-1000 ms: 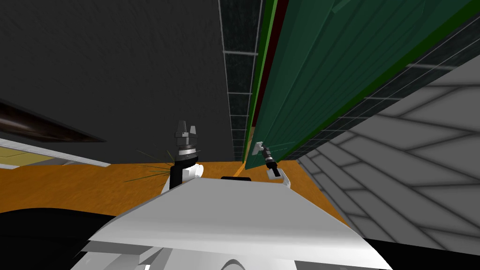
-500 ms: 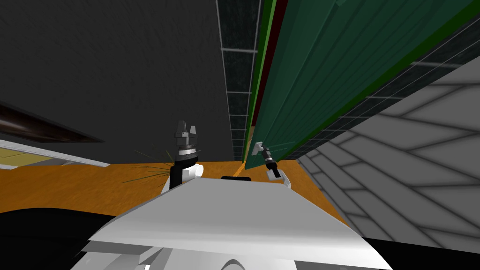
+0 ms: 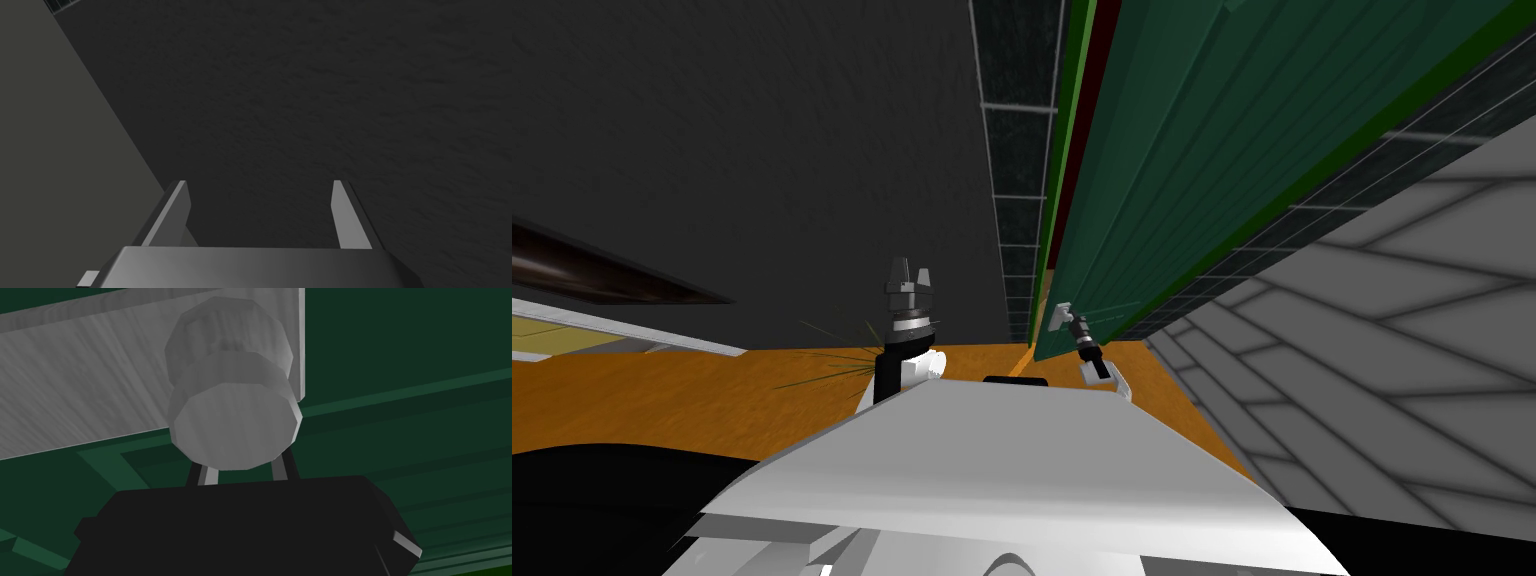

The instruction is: Pull the door open

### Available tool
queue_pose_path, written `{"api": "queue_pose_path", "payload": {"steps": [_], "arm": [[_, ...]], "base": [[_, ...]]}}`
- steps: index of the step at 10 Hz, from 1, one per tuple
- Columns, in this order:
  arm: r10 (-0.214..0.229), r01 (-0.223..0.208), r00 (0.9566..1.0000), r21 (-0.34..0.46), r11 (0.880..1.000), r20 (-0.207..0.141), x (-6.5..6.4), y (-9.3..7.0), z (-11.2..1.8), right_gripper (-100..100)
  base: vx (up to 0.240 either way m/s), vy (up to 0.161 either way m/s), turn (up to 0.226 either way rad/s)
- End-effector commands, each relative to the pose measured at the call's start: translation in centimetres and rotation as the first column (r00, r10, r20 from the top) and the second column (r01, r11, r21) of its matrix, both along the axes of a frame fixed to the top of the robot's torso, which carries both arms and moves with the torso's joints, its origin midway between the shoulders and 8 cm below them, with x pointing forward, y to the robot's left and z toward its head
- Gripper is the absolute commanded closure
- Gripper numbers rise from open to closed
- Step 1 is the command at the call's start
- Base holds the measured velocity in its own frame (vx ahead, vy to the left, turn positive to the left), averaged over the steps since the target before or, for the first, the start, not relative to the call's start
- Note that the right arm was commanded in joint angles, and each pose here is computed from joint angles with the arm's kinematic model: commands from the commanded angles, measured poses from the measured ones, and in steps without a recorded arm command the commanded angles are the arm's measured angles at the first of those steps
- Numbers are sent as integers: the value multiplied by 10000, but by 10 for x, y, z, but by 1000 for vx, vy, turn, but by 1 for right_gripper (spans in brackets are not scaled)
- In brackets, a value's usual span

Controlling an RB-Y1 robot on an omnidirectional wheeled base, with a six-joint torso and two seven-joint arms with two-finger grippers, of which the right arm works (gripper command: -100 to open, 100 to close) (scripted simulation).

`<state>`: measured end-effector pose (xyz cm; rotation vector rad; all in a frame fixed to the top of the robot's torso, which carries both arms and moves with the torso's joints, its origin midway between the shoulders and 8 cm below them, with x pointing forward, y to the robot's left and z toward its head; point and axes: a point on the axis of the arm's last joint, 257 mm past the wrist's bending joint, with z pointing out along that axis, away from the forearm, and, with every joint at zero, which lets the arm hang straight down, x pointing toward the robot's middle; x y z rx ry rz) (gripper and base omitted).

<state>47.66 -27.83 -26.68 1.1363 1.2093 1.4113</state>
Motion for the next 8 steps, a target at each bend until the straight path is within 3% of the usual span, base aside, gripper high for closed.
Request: {"api": "queue_pose_path", "payload": {"steps": [1,2,7,8], "arm": [[374,-380,9989,211,9991,275,0,22,10,100],[526,-539,9985,910,9944,164,-2,28,9,100],[526,-539,9985,910,9944,164,-2,28,9,100],[682,-682,9977,1601,9847,53,-4,34,8,100]], "base": [[0,0,0],[-8,-14,-30],[2,-10,-2],[-3,-14,-33]]}}
